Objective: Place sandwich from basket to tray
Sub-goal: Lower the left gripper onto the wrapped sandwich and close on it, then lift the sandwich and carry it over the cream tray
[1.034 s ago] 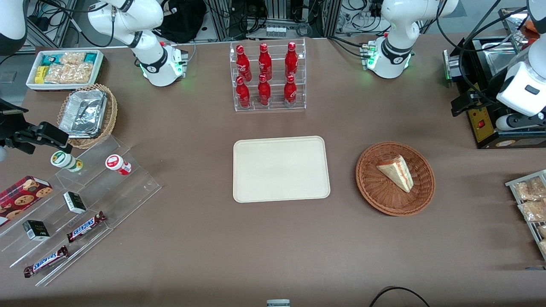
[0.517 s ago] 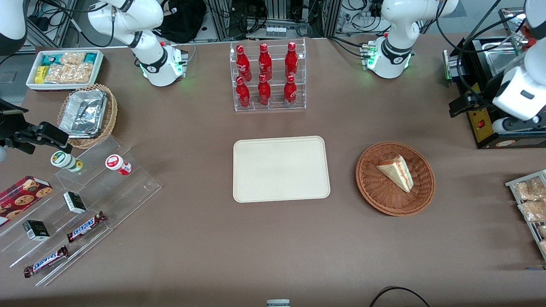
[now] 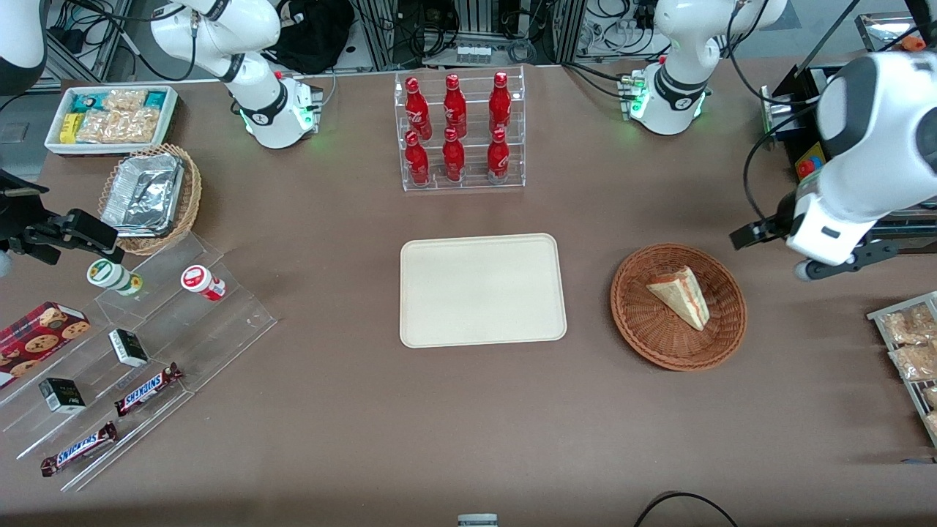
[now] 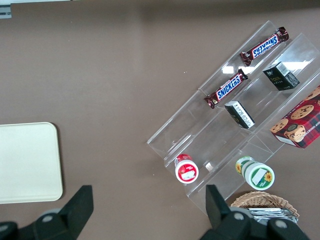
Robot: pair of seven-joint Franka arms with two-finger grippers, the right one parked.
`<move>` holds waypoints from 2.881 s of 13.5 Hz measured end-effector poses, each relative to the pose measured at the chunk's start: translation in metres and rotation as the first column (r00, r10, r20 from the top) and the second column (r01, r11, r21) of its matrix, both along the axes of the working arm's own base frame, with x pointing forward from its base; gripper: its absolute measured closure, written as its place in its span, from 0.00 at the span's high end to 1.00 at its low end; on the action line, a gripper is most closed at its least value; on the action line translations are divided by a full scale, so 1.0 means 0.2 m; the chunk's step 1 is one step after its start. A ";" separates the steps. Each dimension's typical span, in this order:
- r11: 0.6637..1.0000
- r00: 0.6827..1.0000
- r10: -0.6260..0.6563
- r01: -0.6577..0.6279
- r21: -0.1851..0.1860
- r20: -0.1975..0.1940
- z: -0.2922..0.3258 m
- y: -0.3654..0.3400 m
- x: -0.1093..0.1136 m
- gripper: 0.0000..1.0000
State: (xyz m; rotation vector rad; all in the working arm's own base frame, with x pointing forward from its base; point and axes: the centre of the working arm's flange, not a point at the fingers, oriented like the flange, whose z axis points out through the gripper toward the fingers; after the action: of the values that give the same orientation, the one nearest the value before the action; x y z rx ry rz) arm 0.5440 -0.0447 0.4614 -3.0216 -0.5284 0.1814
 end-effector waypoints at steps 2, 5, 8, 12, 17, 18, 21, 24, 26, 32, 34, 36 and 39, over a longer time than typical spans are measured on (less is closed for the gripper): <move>0.995 0.994 0.096 -0.096 0.005 0.043 -0.17 -0.03 -0.02 1.00; 0.977 0.972 0.211 -0.211 -0.008 0.105 -0.42 -0.09 -0.09 1.00; 0.961 0.956 0.275 -0.275 -0.012 0.105 -0.58 -0.15 -0.14 1.00; 0.950 0.945 0.311 -0.310 -0.025 0.102 -0.74 -0.21 -0.14 1.00; 0.942 0.938 0.334 -0.333 -0.033 0.089 -0.87 -0.21 -0.13 1.00; 0.941 0.936 0.338 -0.336 -0.037 0.093 -0.89 -0.20 -0.13 1.00; 0.938 0.933 0.346 -0.342 -0.050 0.099 -0.96 -0.19 -0.11 1.00; 0.936 0.931 0.351 -0.348 -0.053 0.097 -1.01 -0.19 -0.11 0.96; 0.935 0.930 0.354 -0.350 -0.055 0.098 -1.02 -0.19 -0.11 0.73; 0.936 0.932 0.353 -0.351 -0.032 0.081 -0.88 -0.18 -0.09 0.26; 0.941 0.941 0.337 -0.338 0.012 0.036 -0.66 -0.21 -0.07 0.23; 0.961 0.961 0.275 -0.275 0.046 -0.004 -0.39 -0.40 -0.07 0.22; 0.992 0.993 0.116 -0.115 0.051 -0.018 -0.17 -0.87 -0.17 0.21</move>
State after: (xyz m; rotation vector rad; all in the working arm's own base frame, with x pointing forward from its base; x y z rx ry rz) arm 0.5108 -0.2193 0.4272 -2.9397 -0.6956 0.2025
